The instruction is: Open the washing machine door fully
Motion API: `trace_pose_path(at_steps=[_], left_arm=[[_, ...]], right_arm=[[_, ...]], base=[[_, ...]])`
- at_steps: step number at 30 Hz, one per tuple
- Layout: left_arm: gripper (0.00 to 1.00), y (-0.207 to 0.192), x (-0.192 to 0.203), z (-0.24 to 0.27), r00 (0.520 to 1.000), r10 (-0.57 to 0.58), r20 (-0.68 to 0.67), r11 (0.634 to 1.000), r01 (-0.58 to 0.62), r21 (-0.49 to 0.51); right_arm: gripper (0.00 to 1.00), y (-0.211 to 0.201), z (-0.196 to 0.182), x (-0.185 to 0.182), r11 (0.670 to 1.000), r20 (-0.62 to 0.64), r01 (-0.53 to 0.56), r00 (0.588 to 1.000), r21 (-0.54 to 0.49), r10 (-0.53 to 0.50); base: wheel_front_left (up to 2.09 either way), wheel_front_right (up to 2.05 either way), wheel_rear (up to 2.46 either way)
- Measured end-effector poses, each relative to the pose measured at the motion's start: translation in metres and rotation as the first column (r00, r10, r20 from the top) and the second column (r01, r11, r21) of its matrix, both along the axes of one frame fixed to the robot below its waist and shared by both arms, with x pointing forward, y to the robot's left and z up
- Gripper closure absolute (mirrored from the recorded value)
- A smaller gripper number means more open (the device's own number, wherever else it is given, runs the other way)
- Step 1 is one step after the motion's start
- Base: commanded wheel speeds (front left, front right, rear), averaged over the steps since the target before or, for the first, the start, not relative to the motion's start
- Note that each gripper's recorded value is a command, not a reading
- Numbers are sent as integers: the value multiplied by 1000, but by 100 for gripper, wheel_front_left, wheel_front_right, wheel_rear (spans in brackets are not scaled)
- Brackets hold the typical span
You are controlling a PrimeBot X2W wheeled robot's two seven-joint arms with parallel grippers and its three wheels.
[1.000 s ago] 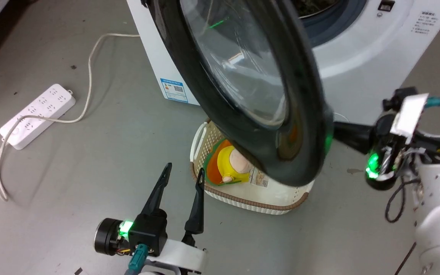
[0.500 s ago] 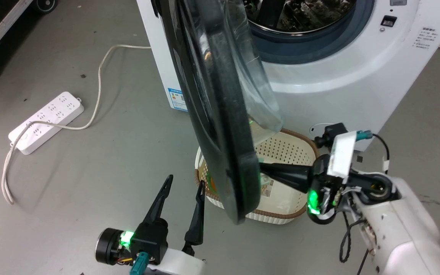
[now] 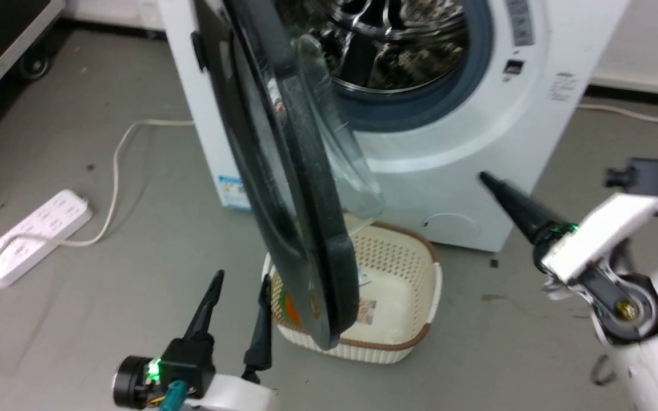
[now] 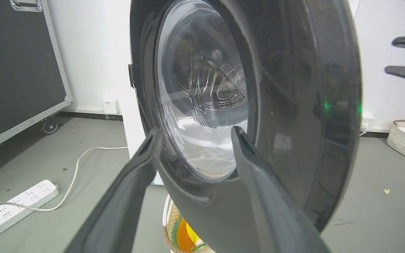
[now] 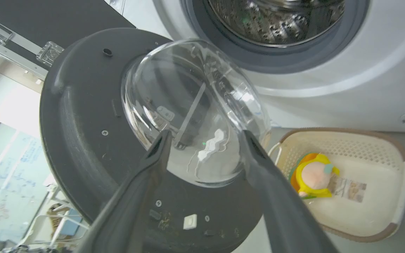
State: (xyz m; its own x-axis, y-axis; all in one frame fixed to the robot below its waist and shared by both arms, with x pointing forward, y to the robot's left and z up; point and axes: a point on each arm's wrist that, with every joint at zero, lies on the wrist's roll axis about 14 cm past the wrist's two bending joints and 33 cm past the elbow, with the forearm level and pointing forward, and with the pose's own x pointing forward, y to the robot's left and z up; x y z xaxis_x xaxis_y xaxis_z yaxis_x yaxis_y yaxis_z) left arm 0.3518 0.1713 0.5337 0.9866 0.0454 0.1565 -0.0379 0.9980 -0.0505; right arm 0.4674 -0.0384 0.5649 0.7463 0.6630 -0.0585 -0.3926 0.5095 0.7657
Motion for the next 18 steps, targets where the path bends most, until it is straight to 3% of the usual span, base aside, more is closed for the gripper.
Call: trace_pose_path(at_steps=[4,7,10,13,18], left_arm=[[0,4,-5,-3,1000,-10,-4,1000,10,-18],[0,5,-7,-3,1000,-17,-2,1000,16,-22],[0,1,-5,3,999,-37,16,999,38,-22],[0,-5,-4,3,998,-65,18,998,66,-23],[0,-10,-1,0,996,-93,9,996,93,-14]], right_arm=[[0,-42,23,-11,969,284,201,946,-140,-156],[0,-70,24,-29,914,451,326,872,-243,-191],[0,-99,25,-46,847,578,454,783,-276,-231],[0,-120,23,-62,784,651,546,716,-295,-254],[0,-130,9,-87,713,677,630,672,-309,-301]], base=[[0,0,0],[0,0,0],[0,0,0],[0,0,0],[0,0,0]])
